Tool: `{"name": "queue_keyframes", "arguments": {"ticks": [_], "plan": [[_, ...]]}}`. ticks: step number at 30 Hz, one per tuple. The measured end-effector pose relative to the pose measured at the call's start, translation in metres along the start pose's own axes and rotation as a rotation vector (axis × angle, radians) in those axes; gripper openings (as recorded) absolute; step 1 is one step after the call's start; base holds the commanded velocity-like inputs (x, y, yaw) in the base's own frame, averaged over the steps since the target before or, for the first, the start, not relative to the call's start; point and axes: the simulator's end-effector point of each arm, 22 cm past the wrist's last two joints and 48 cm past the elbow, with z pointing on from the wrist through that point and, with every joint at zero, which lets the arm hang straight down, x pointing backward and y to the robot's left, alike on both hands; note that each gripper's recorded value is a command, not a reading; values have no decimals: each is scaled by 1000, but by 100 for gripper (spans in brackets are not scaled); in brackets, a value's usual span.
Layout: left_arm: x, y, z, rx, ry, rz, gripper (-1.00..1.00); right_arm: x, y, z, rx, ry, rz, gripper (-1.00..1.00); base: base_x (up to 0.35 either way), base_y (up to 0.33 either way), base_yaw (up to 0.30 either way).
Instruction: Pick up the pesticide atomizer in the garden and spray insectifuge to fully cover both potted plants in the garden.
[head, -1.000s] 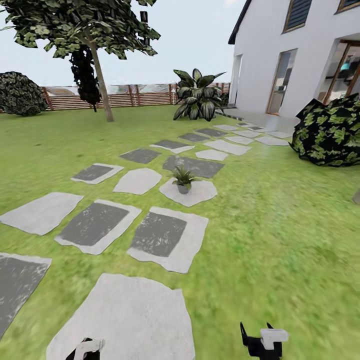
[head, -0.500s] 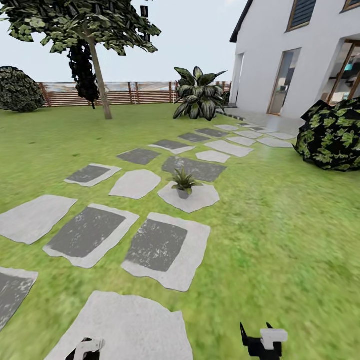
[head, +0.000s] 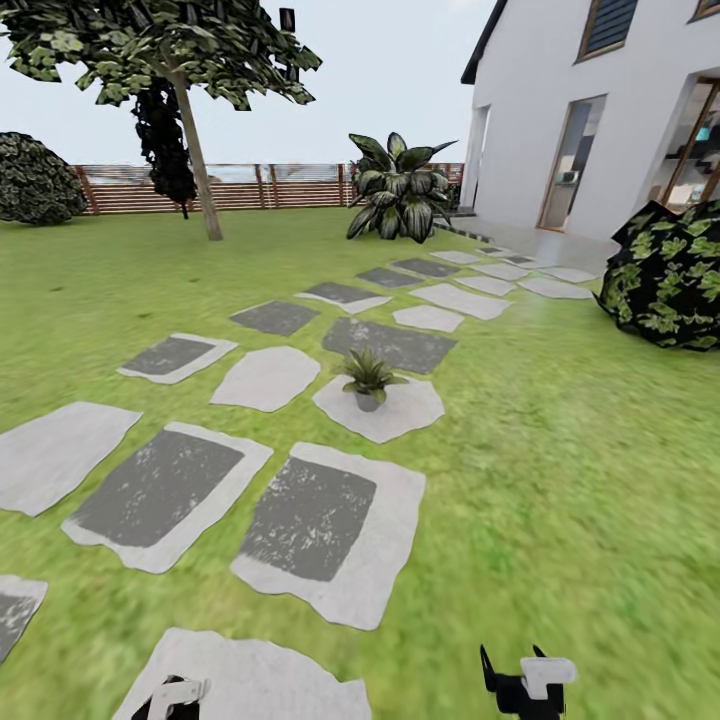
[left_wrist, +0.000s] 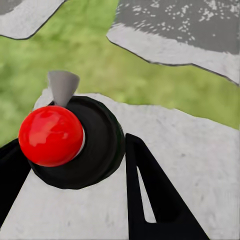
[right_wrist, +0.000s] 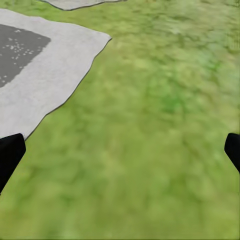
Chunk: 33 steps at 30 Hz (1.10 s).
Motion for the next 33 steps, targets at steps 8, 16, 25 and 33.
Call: {"name": "queue_keyframes", "arguments": {"ticks": [8, 16, 25, 33], "plan": [[0, 0, 0, 0, 0, -1, -100, 0, 0, 0, 0, 0, 0, 100, 339, 44, 0], [0, 0, 0, 0, 1, -1, -100, 0, 0, 0, 0, 0, 0, 100, 339, 76, 0], [0, 0, 0, 1, 0, 0, -100, 0, 0, 0, 0, 0, 0, 100, 339, 20, 0], [0, 0, 0, 0, 0, 0, -100, 0, 0, 0, 0, 0, 0, 100, 339, 0, 0]]}}
